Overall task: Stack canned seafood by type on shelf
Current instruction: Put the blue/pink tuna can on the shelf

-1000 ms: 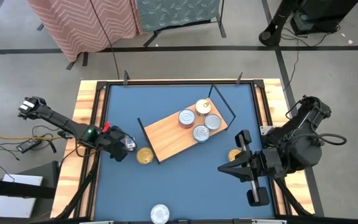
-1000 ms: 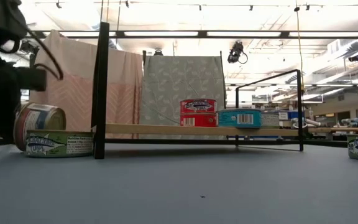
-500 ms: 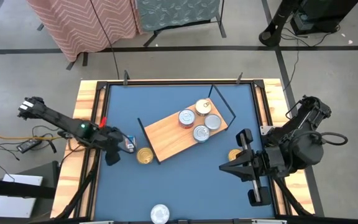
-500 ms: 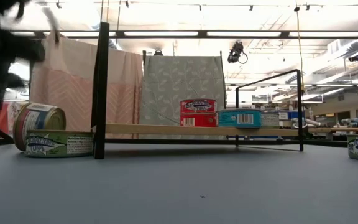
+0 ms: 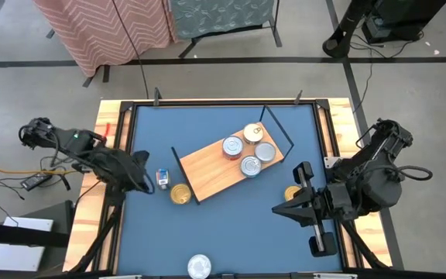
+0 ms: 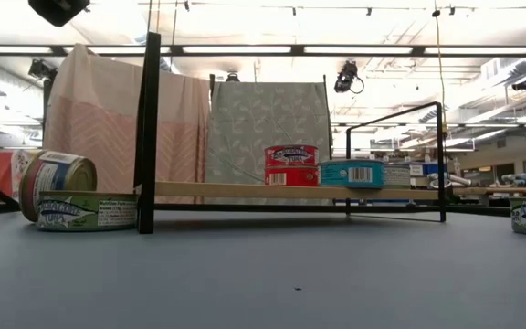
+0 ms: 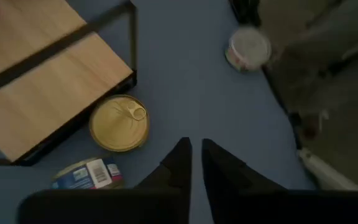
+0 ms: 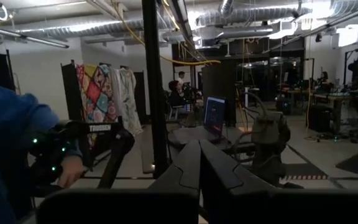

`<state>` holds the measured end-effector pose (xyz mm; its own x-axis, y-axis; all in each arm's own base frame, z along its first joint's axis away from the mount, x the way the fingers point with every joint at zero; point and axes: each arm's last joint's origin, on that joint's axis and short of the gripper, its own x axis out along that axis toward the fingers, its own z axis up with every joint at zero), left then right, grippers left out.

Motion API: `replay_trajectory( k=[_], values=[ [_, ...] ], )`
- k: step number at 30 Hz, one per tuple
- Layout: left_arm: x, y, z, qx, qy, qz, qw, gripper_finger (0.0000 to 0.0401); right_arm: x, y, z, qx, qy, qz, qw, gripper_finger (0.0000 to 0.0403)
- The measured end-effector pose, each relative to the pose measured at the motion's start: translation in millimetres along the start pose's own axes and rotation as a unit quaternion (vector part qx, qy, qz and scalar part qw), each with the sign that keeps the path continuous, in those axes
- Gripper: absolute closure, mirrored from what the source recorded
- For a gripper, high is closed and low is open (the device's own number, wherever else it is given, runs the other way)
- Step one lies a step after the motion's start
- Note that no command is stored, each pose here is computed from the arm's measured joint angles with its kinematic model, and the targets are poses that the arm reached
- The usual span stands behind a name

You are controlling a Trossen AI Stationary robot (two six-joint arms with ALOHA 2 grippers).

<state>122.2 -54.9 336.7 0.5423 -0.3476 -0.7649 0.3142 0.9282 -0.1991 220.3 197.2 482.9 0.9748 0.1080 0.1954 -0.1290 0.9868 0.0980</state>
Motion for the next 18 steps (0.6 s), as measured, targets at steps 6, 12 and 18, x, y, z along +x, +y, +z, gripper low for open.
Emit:
replay_trajectory(
  k=[6,12,18],
  values=[
    [25,2,5,0.119,0.086,0.015,0.989,0.0281,0,-1,-4,0.016,0.019,-0.012,1.0,0.0392],
    [42,13,1,0.291,0.22,0.122,0.923,0.0202,0,-1,-10,0.054,0.041,-0.022,0.997,0.0392],
    [63,21,1,0.347,0.338,0.182,0.856,0.0133,0,-1,-10,0.062,0.04,-0.024,0.997,0.0392]
  ],
)
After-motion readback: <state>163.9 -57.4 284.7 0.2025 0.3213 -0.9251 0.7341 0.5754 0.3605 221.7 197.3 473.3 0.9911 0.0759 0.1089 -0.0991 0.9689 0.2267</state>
